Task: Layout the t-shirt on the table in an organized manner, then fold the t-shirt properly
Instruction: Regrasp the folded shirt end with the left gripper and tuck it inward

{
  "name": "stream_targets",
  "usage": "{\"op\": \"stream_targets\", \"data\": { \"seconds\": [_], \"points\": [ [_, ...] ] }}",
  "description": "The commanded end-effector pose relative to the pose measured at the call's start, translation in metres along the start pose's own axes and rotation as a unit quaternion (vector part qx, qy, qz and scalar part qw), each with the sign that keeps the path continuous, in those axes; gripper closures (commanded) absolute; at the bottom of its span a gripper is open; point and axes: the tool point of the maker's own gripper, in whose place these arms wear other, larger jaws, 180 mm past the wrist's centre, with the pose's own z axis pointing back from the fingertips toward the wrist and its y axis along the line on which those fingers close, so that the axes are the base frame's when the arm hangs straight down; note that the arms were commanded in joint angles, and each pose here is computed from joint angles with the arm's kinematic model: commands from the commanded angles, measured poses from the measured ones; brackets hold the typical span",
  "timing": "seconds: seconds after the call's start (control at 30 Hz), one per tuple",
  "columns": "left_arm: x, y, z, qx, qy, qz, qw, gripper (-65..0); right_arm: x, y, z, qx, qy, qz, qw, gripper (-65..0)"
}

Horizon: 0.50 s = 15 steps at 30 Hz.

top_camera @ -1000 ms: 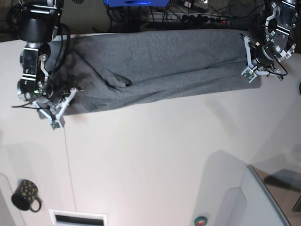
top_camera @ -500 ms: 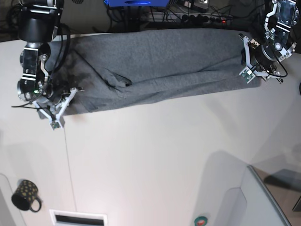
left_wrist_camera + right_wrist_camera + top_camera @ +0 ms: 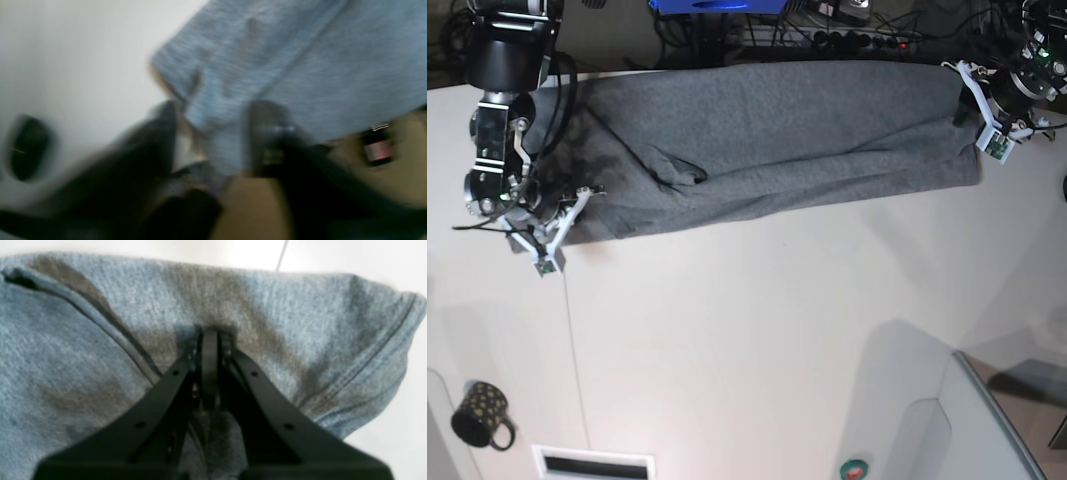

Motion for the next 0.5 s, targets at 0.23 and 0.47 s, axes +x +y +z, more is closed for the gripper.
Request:
{"op": "stream_targets", "data": {
  "seconds": [0.23, 0.47],
  "points": [
    [-0.035, -0.005, -0.025, 0.025, 0.043, 0.028, 0.998, 0.0, -0.016, -0.008, 0.001, -0.018, 0.038, 0.005, 0.9991, -1.1],
    [-0.035, 0.021, -0.061, 0.058, 0.066, 0.04, 0.995, 0.0, -0.008, -0.009, 0.0, -0.018, 0.031, 0.005, 0.9994, -1.1]
  ]
}}
